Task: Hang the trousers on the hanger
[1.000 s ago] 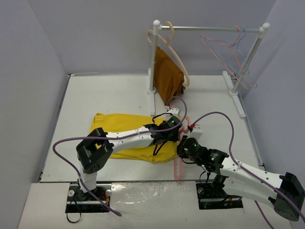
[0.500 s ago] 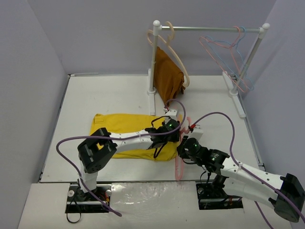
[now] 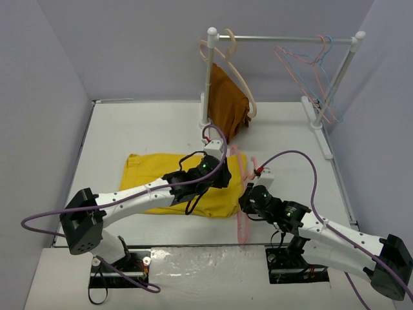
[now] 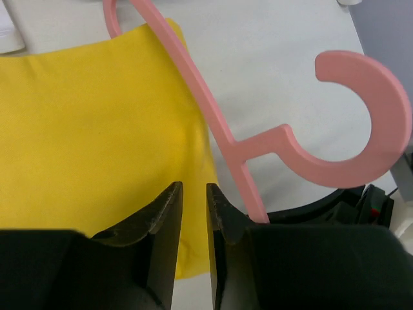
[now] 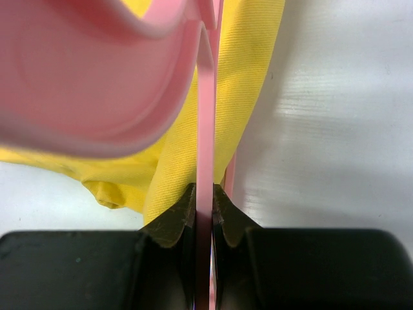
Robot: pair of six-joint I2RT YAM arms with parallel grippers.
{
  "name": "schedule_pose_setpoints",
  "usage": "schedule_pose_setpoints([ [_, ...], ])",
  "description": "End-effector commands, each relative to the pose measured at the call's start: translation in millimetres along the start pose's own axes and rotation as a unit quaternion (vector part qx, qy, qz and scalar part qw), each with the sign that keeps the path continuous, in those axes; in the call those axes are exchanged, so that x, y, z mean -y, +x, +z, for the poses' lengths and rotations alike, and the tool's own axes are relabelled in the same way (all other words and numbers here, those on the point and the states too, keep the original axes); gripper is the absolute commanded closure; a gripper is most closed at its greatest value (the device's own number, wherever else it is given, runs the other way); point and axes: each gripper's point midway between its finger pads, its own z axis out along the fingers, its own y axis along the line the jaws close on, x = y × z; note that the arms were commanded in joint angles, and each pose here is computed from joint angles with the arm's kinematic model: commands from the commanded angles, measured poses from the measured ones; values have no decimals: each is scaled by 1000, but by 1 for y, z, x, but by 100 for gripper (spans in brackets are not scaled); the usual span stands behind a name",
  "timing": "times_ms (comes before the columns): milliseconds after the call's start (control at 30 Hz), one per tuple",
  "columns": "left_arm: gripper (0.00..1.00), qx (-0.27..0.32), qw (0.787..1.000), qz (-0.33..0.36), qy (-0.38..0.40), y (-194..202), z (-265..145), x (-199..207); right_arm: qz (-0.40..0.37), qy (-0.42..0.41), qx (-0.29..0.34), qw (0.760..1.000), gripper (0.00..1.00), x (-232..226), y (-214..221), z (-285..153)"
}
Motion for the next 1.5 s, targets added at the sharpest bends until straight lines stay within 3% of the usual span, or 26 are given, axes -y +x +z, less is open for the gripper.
schedule_pose_setpoints([
  [0, 88, -47, 999, 15, 20, 25, -2, -2, 15, -43, 46, 998, 100, -32, -37, -6],
  [400, 88, -72, 989, -28, 128, 62, 44, 46, 12, -41, 34, 999, 100, -32, -35, -9],
  [800, 89, -9, 981, -64, 184, 48, 57, 84, 24, -51, 33, 998, 100, -37, -38, -12],
  [967, 88, 16, 985, -61, 160, 39, 48, 70, 19, -44, 30, 998, 100, -34, -35, -9],
  [1133, 73, 23, 995, -14, 93, 34, 23, 31, 12, -37, 27, 999, 100, -30, -31, -7],
  [1333, 34, 63, 992, 96, 60, 8, -14, -2, -13, -42, 23, 999, 100, -33, -32, -7],
  [1467, 29, 102, 977, 162, 91, -22, -28, 0, -47, -55, 10, 997, 100, -38, -30, -7],
])
